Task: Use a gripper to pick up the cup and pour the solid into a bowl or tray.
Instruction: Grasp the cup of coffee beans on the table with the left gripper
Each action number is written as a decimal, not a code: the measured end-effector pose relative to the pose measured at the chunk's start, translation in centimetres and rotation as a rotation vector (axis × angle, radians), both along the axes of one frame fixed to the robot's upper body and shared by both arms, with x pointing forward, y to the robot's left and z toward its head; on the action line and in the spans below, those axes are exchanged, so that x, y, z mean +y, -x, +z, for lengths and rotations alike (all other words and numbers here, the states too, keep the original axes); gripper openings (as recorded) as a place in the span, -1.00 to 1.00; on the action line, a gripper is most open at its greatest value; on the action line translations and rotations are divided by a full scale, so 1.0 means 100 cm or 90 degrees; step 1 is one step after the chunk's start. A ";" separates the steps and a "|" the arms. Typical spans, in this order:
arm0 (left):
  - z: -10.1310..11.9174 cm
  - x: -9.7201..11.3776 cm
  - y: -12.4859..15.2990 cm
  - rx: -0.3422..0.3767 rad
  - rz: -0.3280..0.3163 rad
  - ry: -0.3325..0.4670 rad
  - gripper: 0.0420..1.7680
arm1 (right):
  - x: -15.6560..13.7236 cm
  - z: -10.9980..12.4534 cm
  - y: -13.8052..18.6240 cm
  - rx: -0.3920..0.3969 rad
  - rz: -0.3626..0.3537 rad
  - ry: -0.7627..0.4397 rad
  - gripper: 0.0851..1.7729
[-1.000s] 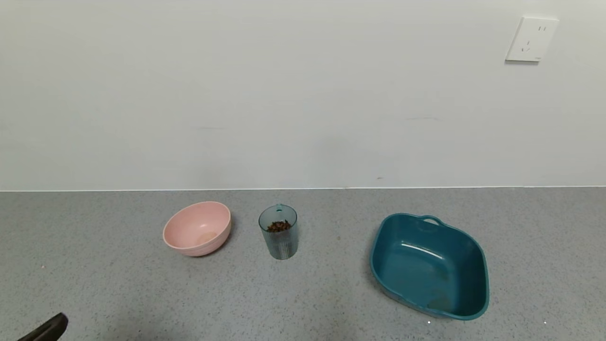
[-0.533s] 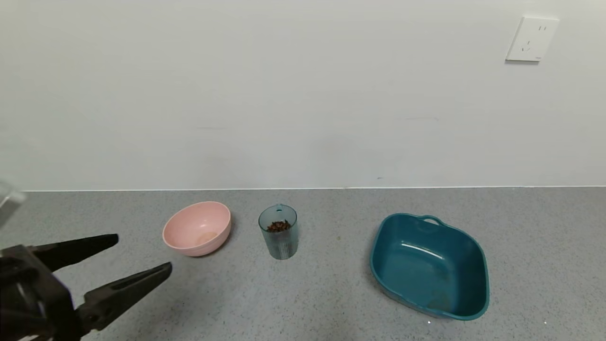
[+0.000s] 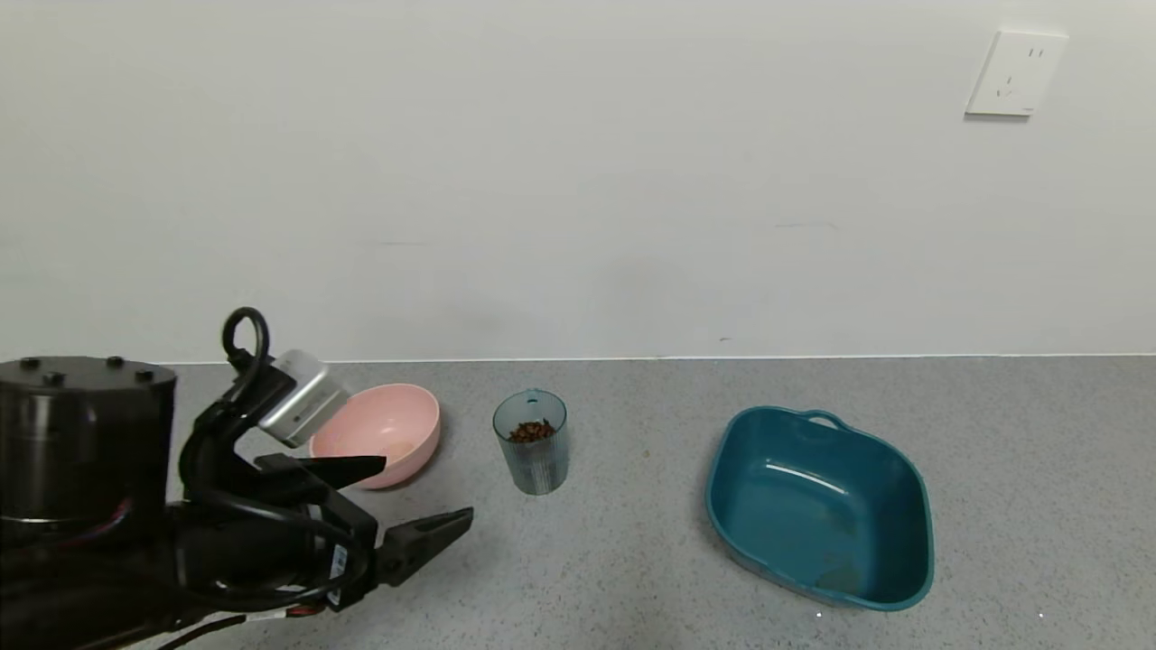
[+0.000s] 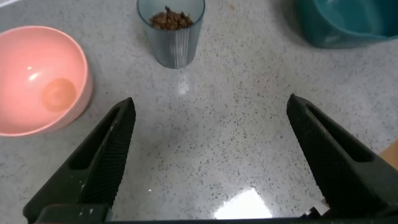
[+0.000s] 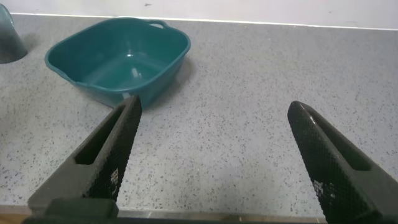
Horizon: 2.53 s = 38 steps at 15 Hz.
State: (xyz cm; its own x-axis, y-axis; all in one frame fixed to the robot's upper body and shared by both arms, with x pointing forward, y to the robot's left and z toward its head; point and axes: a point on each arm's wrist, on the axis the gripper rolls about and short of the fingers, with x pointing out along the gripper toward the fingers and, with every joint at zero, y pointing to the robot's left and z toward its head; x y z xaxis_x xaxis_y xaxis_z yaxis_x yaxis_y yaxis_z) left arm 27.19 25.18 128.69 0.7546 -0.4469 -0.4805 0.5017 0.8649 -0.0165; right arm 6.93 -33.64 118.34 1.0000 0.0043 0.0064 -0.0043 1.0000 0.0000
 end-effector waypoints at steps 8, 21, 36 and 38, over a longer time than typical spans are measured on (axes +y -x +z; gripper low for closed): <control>-0.051 -0.023 -0.035 0.115 -0.003 -0.064 0.98 | 0.000 0.000 0.000 0.003 0.005 0.002 0.93; -0.114 -0.063 -0.079 0.032 0.081 -0.026 0.98 | 0.000 0.000 0.000 0.004 0.006 0.002 0.93; -0.180 -0.087 -0.098 -0.129 0.144 0.044 0.98 | 0.000 0.000 0.000 0.004 0.005 0.002 0.93; -0.182 -0.088 -0.100 -0.129 0.145 0.043 0.98 | 0.000 0.000 0.000 0.004 0.006 0.002 0.93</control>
State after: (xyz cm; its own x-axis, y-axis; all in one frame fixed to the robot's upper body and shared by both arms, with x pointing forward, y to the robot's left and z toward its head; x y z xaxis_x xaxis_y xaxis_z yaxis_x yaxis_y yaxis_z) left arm 37.19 16.36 110.44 0.9162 -0.2811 -0.2855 0.2939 0.9558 0.0024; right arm 6.89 -33.64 118.35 0.9999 0.0132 0.0002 -0.0132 0.9999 -0.0036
